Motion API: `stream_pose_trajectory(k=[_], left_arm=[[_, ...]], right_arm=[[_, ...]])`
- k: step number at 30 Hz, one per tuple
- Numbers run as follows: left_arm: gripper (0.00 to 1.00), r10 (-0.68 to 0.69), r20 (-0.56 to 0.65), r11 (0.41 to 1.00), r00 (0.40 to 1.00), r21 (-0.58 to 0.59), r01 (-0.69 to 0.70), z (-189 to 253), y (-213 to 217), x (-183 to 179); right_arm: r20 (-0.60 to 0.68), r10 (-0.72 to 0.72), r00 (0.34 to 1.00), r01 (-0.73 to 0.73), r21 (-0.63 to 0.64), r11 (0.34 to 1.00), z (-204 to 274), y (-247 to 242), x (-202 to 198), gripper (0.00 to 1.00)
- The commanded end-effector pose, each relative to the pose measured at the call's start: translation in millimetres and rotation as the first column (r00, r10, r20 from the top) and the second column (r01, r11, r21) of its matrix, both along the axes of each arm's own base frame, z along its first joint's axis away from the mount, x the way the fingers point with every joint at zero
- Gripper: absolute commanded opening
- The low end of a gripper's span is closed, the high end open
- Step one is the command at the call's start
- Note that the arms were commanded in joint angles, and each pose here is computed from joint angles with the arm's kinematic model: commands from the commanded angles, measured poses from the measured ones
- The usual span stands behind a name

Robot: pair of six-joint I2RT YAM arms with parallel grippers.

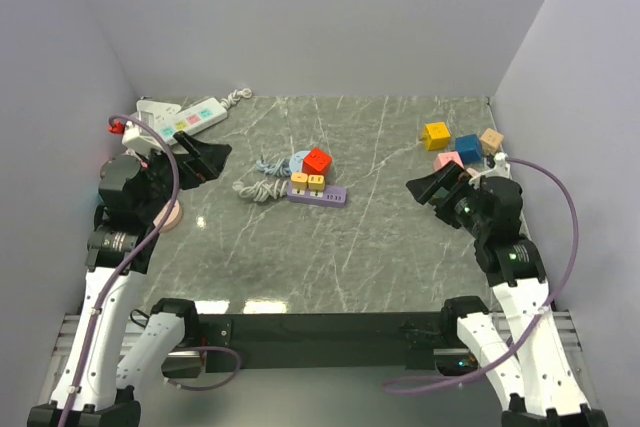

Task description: Pull the plug off the socket

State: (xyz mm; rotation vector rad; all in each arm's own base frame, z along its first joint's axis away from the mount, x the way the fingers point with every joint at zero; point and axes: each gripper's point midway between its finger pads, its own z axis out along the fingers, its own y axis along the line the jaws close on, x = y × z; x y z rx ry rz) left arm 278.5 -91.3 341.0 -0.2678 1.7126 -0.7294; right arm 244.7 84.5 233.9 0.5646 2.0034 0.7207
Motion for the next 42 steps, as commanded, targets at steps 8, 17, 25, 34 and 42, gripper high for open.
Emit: stream_pose_trajectory(k=[8,17,25,34,42], left_arm=[[1.0,-0.18,-0.039,0.983,0.983,-0.038,0.178,-15,-28,-14],[0.99,-0.2,-0.125,0.978,0.972,-0.083,0.191,-51,-32,-23],[0.99,-0.12,-0.219,0.991,0.968,-0.087,0.103,-84,-21,-28],[0.99,-0.084,-0.257,0.994,0.963,-0.093,0.062,-101,-15,-38],[0.99,-0.054,-0.276,0.997,0.96,-0.069,0.036,-113,-10,-38]], right_arm=[[-0.052,0.279,0.959,-0.284,-0.147,0.947,10,51,14,1.0],[-0.192,0.336,0.922,-0.385,-0.381,0.84,-21,111,71,1.0],[-0.252,0.414,0.875,-0.482,-0.543,0.688,-47,177,111,1.0],[-0.295,0.495,0.817,-0.558,-0.618,0.554,-96,204,140,0.98],[-0.307,0.571,0.761,-0.622,-0.594,0.51,-121,227,147,0.87]])
